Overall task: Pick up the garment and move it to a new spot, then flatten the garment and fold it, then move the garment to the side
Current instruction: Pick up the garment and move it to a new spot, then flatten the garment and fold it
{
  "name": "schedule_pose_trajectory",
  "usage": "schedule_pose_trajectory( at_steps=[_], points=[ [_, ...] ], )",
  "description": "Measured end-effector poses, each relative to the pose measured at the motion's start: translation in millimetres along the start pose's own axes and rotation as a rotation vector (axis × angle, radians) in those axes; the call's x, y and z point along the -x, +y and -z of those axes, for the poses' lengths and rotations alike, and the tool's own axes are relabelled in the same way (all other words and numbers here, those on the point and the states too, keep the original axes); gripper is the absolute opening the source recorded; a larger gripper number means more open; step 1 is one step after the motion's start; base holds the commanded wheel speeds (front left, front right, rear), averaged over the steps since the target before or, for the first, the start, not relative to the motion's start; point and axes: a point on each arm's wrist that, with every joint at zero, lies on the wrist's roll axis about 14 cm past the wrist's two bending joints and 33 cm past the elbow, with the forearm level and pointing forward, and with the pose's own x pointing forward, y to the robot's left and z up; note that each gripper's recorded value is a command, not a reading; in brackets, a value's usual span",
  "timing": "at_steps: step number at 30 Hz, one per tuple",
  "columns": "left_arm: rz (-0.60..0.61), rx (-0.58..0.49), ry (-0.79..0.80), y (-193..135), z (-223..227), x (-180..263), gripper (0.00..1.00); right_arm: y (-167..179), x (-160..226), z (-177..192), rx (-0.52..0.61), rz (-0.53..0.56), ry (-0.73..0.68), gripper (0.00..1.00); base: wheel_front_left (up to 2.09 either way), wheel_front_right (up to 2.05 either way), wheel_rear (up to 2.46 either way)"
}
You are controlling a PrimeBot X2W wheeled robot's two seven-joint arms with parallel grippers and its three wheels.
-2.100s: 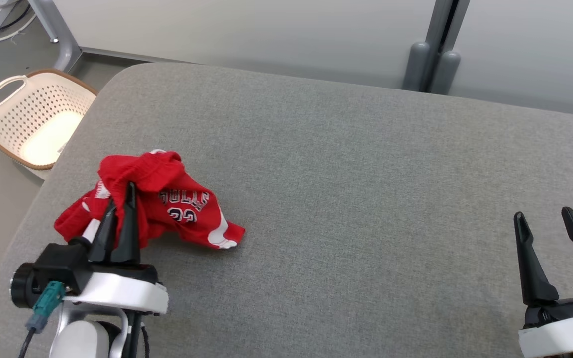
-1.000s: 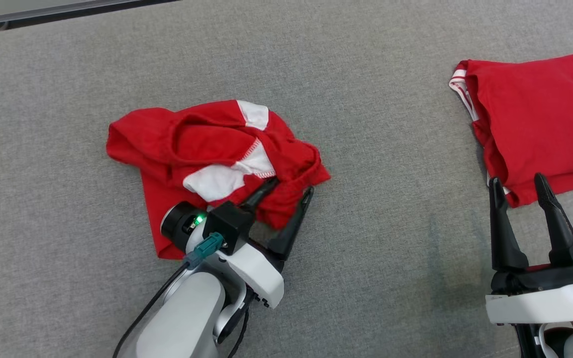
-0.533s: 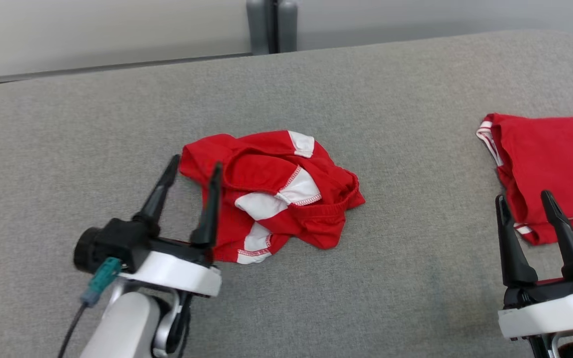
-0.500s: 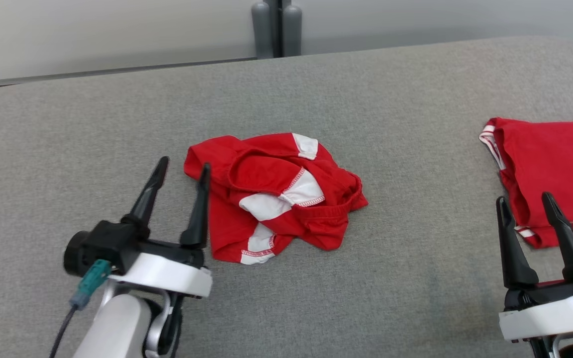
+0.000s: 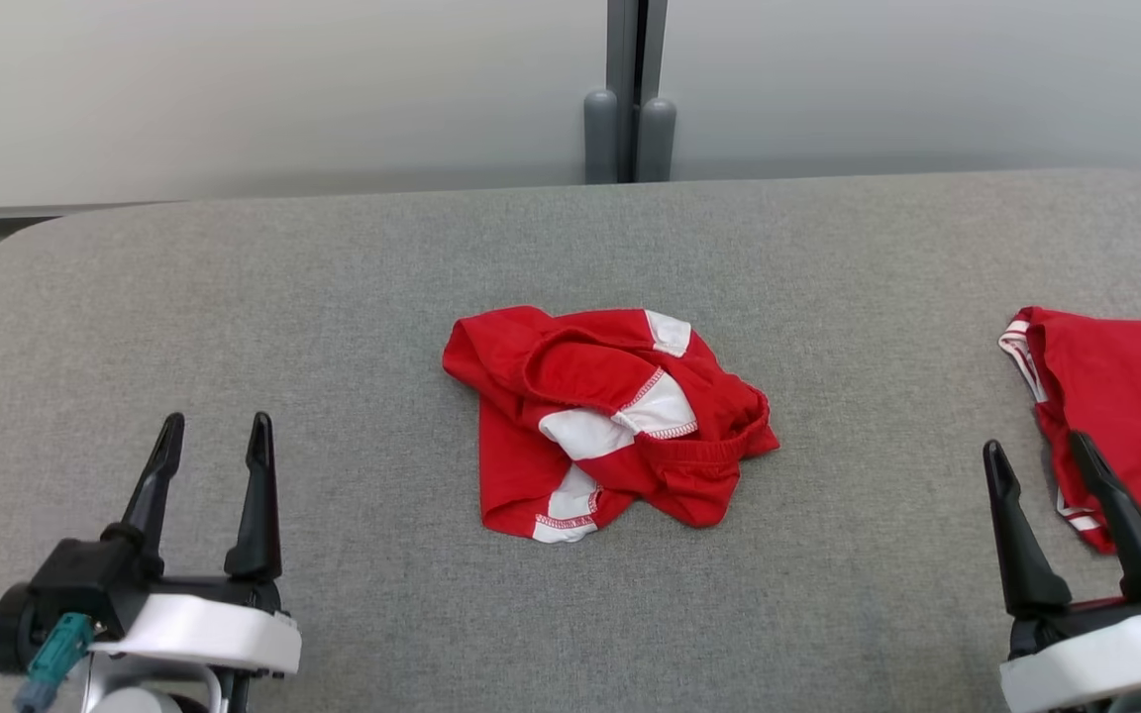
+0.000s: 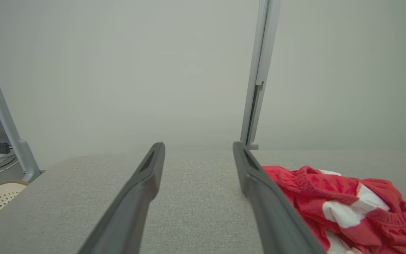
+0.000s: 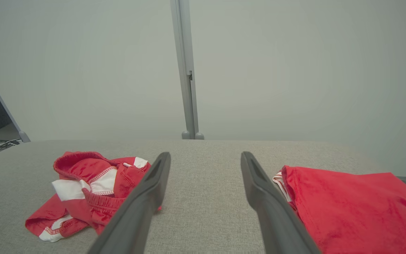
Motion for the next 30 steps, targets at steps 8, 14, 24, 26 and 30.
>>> schedule_pose_trajectory(
  at_steps=[8, 14, 24, 26, 30],
  points=[
    [-0.011, 0.002, 0.033, -3, 1, 29, 1.00, 0, 23, 4, 0.005, 0.010, 0.023, 1.00, 0.00, 0.00, 0.00],
    [-0.013, -0.003, 0.044, -3, -1, 42, 1.00, -1, 33, 2, 0.016, 0.013, 0.022, 1.00, 0.00, 0.00, 0.00],
    [-0.011, 0.001, 0.048, -7, -3, 45, 1.00, 0, 33, 1, 0.015, 0.011, 0.021, 1.00, 0.00, 0.00, 0.00],
    [-0.010, 0.001, 0.049, -7, -3, 44, 1.00, -1, 33, 1, 0.013, 0.012, 0.022, 1.00, 0.00, 0.00, 0.00],
    [-0.010, 0.003, 0.046, -9, -5, 44, 1.00, -1, 33, 1, 0.007, 0.015, 0.020, 1.00, 0.00, 0.00, 0.00]
  ],
)
